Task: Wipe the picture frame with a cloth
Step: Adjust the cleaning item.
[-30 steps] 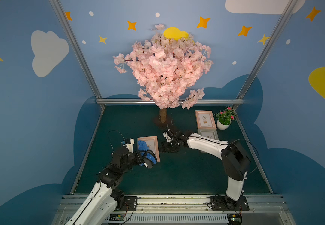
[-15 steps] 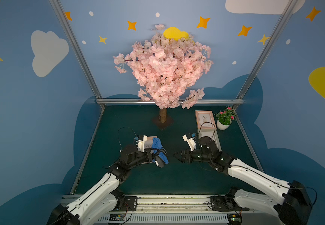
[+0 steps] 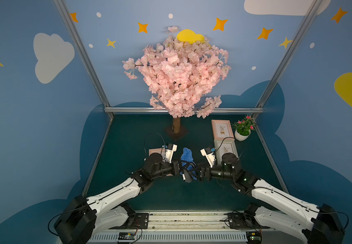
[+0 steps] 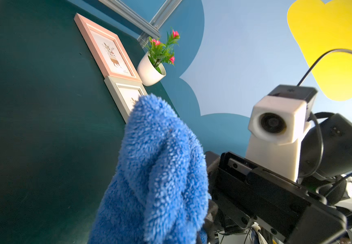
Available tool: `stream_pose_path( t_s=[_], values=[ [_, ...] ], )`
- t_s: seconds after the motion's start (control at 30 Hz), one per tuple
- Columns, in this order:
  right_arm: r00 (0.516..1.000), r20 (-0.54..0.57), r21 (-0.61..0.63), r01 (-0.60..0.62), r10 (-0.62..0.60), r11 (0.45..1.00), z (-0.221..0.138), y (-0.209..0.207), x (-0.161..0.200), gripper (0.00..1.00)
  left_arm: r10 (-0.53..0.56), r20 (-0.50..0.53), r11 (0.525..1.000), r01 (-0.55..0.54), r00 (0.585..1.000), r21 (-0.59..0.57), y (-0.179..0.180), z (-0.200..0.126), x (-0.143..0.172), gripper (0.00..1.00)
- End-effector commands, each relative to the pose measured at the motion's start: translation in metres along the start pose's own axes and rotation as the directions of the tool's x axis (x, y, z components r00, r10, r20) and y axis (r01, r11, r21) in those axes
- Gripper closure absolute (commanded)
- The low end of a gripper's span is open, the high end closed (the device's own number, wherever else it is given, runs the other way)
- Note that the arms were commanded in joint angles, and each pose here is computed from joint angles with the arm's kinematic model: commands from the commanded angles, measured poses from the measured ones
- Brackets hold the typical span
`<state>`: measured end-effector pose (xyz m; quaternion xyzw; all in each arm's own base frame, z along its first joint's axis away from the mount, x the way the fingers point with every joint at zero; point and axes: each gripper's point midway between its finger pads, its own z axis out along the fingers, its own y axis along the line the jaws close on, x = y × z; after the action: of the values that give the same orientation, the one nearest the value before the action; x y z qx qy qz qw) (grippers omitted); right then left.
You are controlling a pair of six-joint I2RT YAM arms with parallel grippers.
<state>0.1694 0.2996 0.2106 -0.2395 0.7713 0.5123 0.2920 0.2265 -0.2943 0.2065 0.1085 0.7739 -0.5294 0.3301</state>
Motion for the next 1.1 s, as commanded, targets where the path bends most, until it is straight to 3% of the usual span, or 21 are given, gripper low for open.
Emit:
stream_pose_path(
  t_s=[0.0,0.27,0.47,0.57,0.7,0.87,1.07],
  values=[
    [1.0,-0.007,-0.052,0.02,-0.02,0.998,0.004,0.006,0.0,0.22,0.046,0.05,0.995,-0.051,0.998,0.089,-0.028,0.001,-0.016,0.97],
    [0.998,-0.044,-0.057,0.032,-0.035,0.998,0.012,0.008,0.004,0.4,0.058,0.041,0.99,-0.063,0.997,0.129,-0.04,0.001,-0.014,0.97],
    [0.997,-0.061,-0.002,0.039,-0.039,0.999,0.018,0.003,0.003,0.76,0.06,0.039,0.988,-0.065,0.997,0.137,-0.042,0.001,-0.013,0.94],
    [0.998,-0.06,0.045,0.038,-0.036,0.998,0.018,-0.004,0.001,0.87,0.062,0.043,0.99,-0.067,0.997,0.126,-0.04,0.0,-0.012,0.89],
    [0.998,-0.06,0.123,0.029,-0.022,0.992,0.015,-0.015,0.001,0.95,0.063,0.067,0.996,-0.067,0.996,0.062,-0.026,-0.003,-0.012,0.69],
    [0.999,-0.036,0.223,0.021,-0.013,0.975,0.008,-0.028,-0.009,1.0,0.048,0.131,0.989,-0.029,0.99,-0.142,0.014,-0.021,-0.018,0.42],
    [0.999,-0.038,0.427,-0.006,0.025,0.904,-0.01,-0.066,-0.013,1.0,0.027,0.183,0.952,0.031,0.983,-0.305,0.05,-0.054,-0.024,0.27]
  ],
)
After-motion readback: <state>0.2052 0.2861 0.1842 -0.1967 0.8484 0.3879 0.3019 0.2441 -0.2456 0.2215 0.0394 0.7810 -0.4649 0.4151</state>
